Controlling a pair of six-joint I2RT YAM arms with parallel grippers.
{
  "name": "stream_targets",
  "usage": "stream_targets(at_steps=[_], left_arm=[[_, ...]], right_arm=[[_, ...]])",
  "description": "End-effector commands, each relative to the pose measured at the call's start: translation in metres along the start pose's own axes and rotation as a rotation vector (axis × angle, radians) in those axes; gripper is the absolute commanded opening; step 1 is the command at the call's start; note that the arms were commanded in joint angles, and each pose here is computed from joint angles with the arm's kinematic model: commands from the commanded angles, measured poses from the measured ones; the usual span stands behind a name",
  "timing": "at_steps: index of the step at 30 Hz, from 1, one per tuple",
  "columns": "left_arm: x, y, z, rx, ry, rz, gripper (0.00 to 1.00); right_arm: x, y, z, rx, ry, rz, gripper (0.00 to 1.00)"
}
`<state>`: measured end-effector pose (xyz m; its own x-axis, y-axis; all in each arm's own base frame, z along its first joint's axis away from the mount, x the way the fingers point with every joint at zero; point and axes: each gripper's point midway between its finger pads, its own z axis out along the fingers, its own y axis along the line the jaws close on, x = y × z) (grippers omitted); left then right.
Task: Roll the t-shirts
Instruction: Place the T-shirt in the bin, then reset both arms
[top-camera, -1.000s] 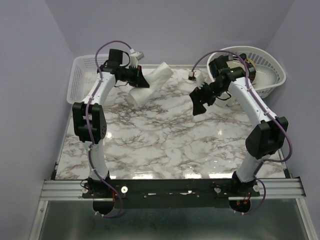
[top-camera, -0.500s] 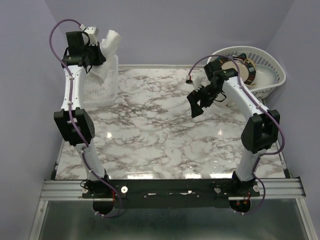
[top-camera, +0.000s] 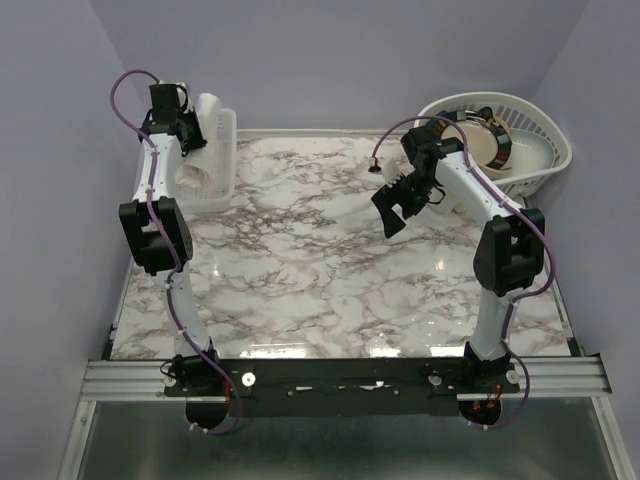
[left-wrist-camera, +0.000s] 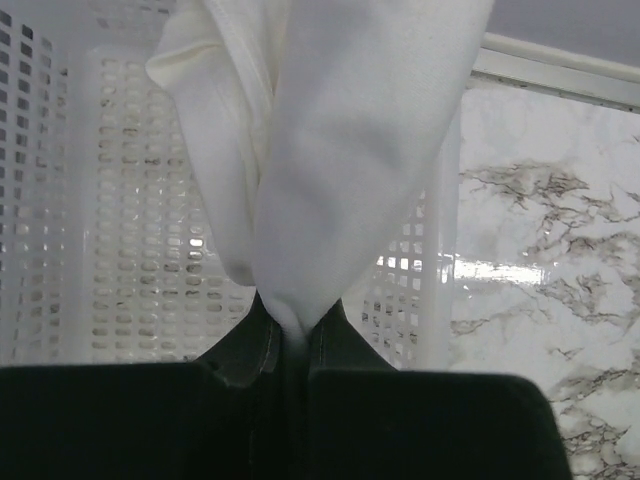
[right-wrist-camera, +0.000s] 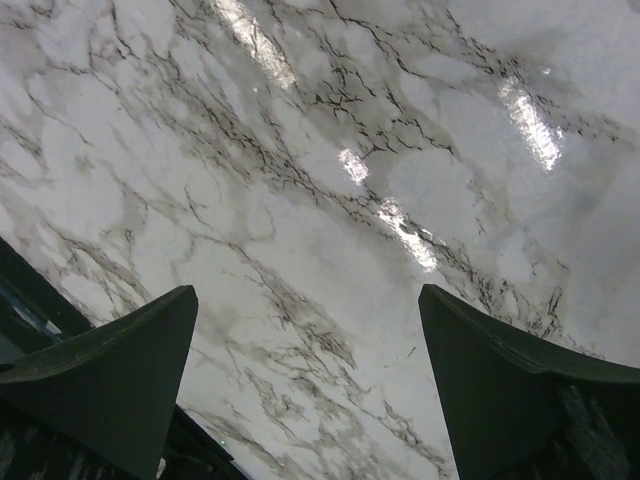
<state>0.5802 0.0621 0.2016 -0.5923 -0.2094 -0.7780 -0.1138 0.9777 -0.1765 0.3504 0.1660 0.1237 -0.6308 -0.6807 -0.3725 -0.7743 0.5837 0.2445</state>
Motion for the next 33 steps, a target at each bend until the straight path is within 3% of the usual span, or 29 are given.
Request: stream_targets(at_steps=[1, 8, 12, 19, 20, 26, 33], left_arm=[[-0.016, 0.000, 0.021, -0.026, -0.068, -0.133, 0.00], [0.016, -0.003, 0.063, -0.011, 0.002, -0.181, 0.00], [0.041, -0.005, 0.087, 0.000, 0.052, -0.193, 0.00], [0.053, -0.019, 0.104, 0.047, 0.070, -0.172, 0.02], [0.055, -0.017, 0.105, 0.040, 0.075, -0.172, 0.24], [0.037, -0.021, 0.072, 0.038, 0.048, -0.087, 0.98], [-0.034, -0.035, -0.015, 0.055, -0.127, 0.084, 0.98]], right_arm=[[0.018, -0.019, 0.003, 0.078, 0.085, -0.019, 1.00], [0.044, -0.021, 0.012, 0.082, 0.185, -0.019, 1.00], [0.042, -0.027, 0.013, 0.100, 0.188, -0.022, 1.00], [0.040, -0.029, 0.013, 0.108, 0.184, -0.028, 1.00], [0.039, -0.029, 0.012, 0.109, 0.182, -0.028, 1.00], [0.008, -0.026, -0.010, 0.128, 0.077, -0.055, 1.00], [-0.055, -0.013, -0.062, 0.164, -0.182, -0.114, 1.00]])
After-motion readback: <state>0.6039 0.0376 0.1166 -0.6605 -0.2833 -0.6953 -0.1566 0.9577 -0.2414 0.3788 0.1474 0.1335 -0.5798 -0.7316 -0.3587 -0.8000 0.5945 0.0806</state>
